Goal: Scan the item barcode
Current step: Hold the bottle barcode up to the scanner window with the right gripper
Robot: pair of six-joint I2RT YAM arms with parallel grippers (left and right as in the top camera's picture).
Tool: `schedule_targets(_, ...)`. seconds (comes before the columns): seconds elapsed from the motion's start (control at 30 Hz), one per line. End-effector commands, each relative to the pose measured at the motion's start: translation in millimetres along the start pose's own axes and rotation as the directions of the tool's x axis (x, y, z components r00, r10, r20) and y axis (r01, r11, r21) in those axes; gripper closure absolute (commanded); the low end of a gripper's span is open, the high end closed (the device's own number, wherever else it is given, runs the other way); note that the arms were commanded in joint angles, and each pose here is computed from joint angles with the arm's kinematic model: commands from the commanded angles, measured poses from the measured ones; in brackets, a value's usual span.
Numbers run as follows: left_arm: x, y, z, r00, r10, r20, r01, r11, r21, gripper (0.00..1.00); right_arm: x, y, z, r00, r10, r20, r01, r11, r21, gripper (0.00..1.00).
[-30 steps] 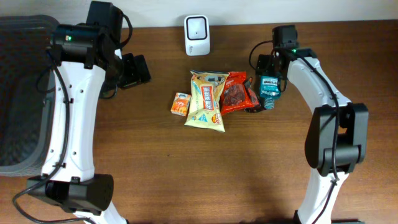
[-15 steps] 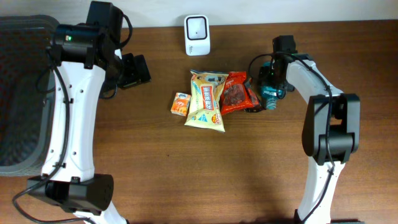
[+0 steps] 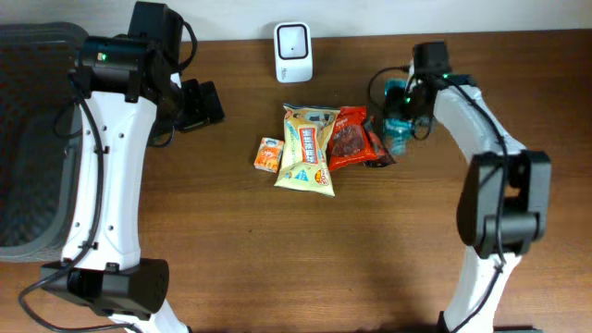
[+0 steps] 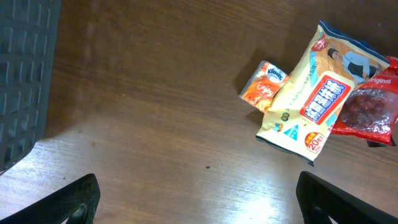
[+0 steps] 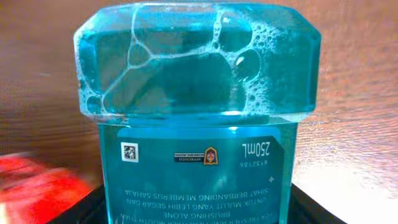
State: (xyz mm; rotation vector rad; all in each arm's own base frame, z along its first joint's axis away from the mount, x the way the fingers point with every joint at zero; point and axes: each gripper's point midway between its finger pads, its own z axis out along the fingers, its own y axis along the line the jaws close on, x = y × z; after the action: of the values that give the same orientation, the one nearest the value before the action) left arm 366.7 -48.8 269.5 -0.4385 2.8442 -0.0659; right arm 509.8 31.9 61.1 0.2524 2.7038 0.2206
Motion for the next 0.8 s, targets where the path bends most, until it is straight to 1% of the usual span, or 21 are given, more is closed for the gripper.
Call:
schedule_targets(0.0, -1, 1, -6, 1.000, -0.007, 0.019, 0.007, 1.000, 0.005, 0.01, -30, 46, -81, 0.991, -0.014, 0.131, 0.042, 0.977, -0.211, 0.40)
schedule_targets(0.03, -1, 1, -6, 1.000, -0.007, 0.019, 0.007, 1.000, 0.005, 0.01, -29, 66, -102, 0.990, -0.023, 0.139, 0.066, 0.946, -0.319, 0.40)
schedule_targets(0.07, -1, 1, -6, 1.000, -0.007, 0.020, 0.007, 1.000, 0.005, 0.01, -23, 93, -124, 0.991, -0.038, 0.128, 0.094, 0.881, -0.464, 0.40)
schedule_targets(0.1, -1, 1, -6, 1.000, -0.007, 0.019, 0.007, 1.000, 0.005, 0.01, -13, 119, -143, 0.993, -0.064, 0.098, 0.111, 0.783, -0.612, 0.40)
schedule_targets(0.13, -1, 1, -6, 1.000, -0.007, 0.019, 0.007, 1.000, 0.005, 0.01, -4, 137, -159, 0.994, -0.088, 0.069, 0.111, 0.685, -0.720, 0.40)
schedule_targets(0.17, -1, 1, -6, 1.000, -0.007, 0.019, 0.007, 1.000, 0.005, 0.01, 4, 147, -171, 0.993, -0.106, 0.042, 0.099, 0.611, -0.785, 0.40)
schedule_targets(0.23, -1, 1, -6, 1.000, -0.007, 0.019, 0.007, 1.000, 0.005, 0.01, 20, 169, -208, 0.987, -0.162, 0.005, 0.069, 0.393, -0.917, 0.40)
schedule_targets(0.27, -1, 1, -6, 1.000, -0.007, 0.019, 0.007, 1.000, 0.005, 0.01, 24, 173, -219, 0.984, -0.179, -0.002, 0.058, 0.328, -0.943, 0.40)
schedule_targets(0.33, -1, 1, -6, 1.000, -0.007, 0.019, 0.007, 1.000, 0.005, 0.01, 38, 187, -246, 0.971, -0.237, -0.013, 0.029, 0.175, -0.984, 0.40)
schedule_targets(0.37, -1, 1, -6, 1.000, -0.007, 0.019, 0.007, 1.000, 0.005, 0.01, 45, 195, -254, 0.964, -0.265, -0.017, 0.016, 0.122, -0.992, 0.40)
schedule_targets(0.4, -1, 1, -6, 1.000, -0.007, 0.019, 0.007, 1.000, 0.005, 0.01, 53, 204, -258, 0.956, -0.291, -0.023, 0.005, 0.096, -0.995, 0.40)
schedule_targets(0.5, -1, 1, -6, 1.000, -0.007, 0.019, 0.007, 1.000, 0.005, 0.01, 66, 222, -260, 0.942, -0.335, -0.016, 0.010, 0.075, -0.997, 0.40)
schedule_targets(0.57, -1, 1, -6, 1.000, -0.007, 0.019, 0.007, 1.000, 0.005, 0.01, 65, 222, -258, 0.943, -0.330, -0.029, 0.003, 0.097, -0.995, 0.40)
schedule_targets(0.6, -1, 1, -6, 1.000, -0.007, 0.019, 0.007, 1.000, 0.005, 0.01, 63, 223, -257, 0.944, -0.330, -0.013, 0.019, 0.095, -0.995, 0.40)
schedule_targets(0.63, -1, 1, -6, 1.000, -0.007, 0.019, 0.007, 1.000, 0.005, 0.01, 59, 222, -246, 0.951, -0.306, -0.050, 0.002, 0.167, -0.986, 0.40)
schedule_targets(0.67, -1, 1, -6, 1.000, -0.007, 0.019, 0.007, 1.000, 0.005, 0.01, 57, 222, -241, 0.955, -0.293, -0.055, 0.005, 0.202, -0.979, 0.40)
schedule_targets(0.77, -1, 1, -6, 1.000, -0.007, 0.019, 0.007, 1.000, 0.005, 0.01, 53, 223, -241, 0.956, -0.293, -0.016, 0.043, 0.194, -0.980, 0.40)
